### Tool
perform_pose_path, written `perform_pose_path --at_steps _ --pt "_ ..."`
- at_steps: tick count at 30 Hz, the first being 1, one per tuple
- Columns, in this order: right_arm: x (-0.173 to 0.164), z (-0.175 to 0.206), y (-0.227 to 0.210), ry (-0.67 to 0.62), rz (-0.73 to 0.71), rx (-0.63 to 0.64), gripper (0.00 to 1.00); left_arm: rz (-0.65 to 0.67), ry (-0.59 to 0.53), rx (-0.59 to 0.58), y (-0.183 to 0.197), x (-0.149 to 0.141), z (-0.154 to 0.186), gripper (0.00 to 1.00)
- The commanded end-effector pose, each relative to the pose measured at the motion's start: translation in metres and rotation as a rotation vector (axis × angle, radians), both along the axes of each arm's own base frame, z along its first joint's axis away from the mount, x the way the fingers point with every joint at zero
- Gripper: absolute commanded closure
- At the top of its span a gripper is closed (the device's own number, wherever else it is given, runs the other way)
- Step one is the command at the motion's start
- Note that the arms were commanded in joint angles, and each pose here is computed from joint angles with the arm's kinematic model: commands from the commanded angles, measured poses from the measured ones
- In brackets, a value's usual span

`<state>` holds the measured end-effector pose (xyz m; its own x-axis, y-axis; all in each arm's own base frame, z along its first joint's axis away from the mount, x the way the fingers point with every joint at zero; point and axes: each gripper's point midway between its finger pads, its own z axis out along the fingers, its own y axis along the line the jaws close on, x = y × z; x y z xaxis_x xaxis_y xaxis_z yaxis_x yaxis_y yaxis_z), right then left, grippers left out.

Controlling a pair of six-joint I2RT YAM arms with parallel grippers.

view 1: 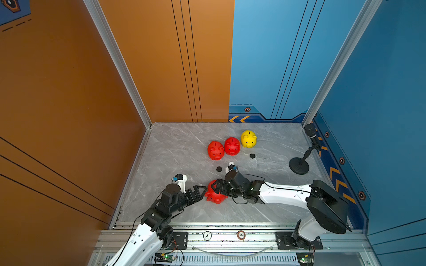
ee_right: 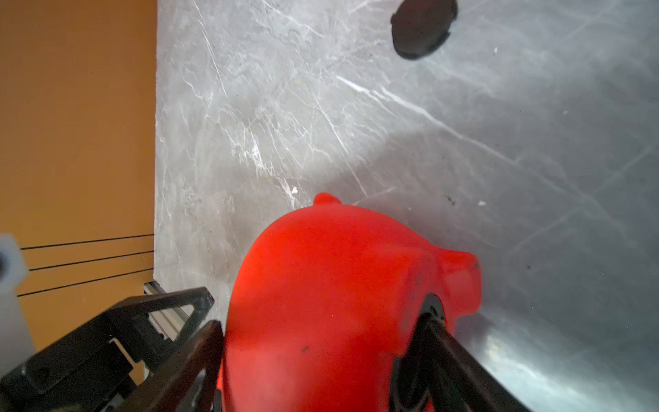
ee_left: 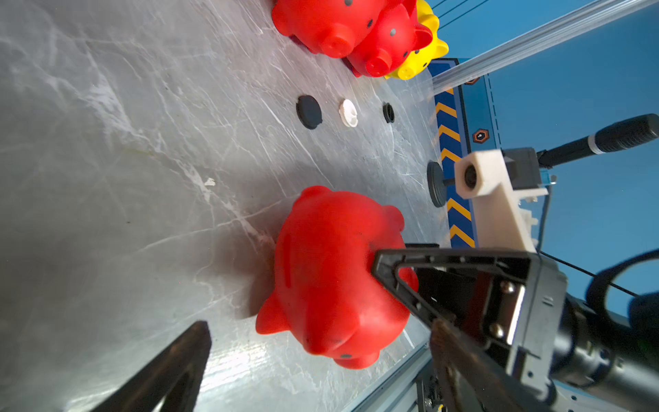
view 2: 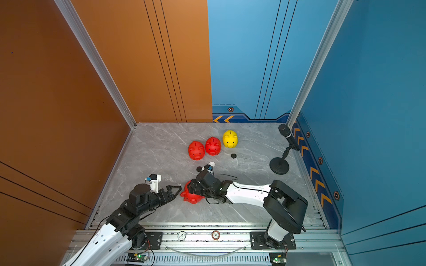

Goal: Open piggy banks
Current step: Adjust the piggy bank at the center of the board.

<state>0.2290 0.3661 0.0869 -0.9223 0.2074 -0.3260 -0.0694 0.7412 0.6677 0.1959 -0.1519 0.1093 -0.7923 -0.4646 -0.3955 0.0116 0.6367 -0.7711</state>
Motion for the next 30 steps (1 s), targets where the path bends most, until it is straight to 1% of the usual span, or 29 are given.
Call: perform_pose_path --at_steps 1,3,5,8,11,16,18,21,24,30 --pt "-0.006 -0.046 -0.023 0.089 -0.016 -0.072 0.16 -0.078 -0.023 -0.060 -0.015 -0.002 0.004 0.02" --pt "0.001 -0.046 -0.024 0.087 -0.021 -0.014 0.16 -0.084 -0.022 -0.078 -0.019 -0.001 0.003 0.02" --pt "0.005 -0.048 -0.028 0.087 -0.018 -0.004 0.15 -0.088 -0.026 -0.099 -0.023 0.001 0.003 0.02" --pt "0.008 -0.052 -0.036 0.086 -0.043 0.019 0.15 -0.044 0.003 -0.124 -0.022 0.007 -0.004 0.02" --pt "0.010 -0.056 -0.040 0.089 -0.065 0.035 0.15 0.016 0.021 -0.198 -0.023 0.011 -0.008 0.02" --pt "0.010 -0.059 -0.036 0.094 -0.072 0.049 0.14 0.026 -0.010 -0.202 -0.029 0.009 -0.003 0.02" --pt "0.010 -0.061 -0.036 0.096 -0.075 0.051 0.14 0.035 -0.004 -0.202 -0.031 0.008 -0.007 0.02" --pt "0.011 -0.063 -0.036 0.095 -0.084 0.053 0.14 0.075 0.001 -0.228 -0.032 0.008 -0.014 0.02" --pt "0.012 -0.063 -0.036 0.091 -0.090 0.058 0.14 0.111 -0.006 -0.226 -0.031 0.010 -0.013 0.02" --pt "0.012 -0.064 -0.034 0.085 -0.095 0.056 0.14 0.227 0.047 -0.283 -0.025 0.017 -0.015 0.02"
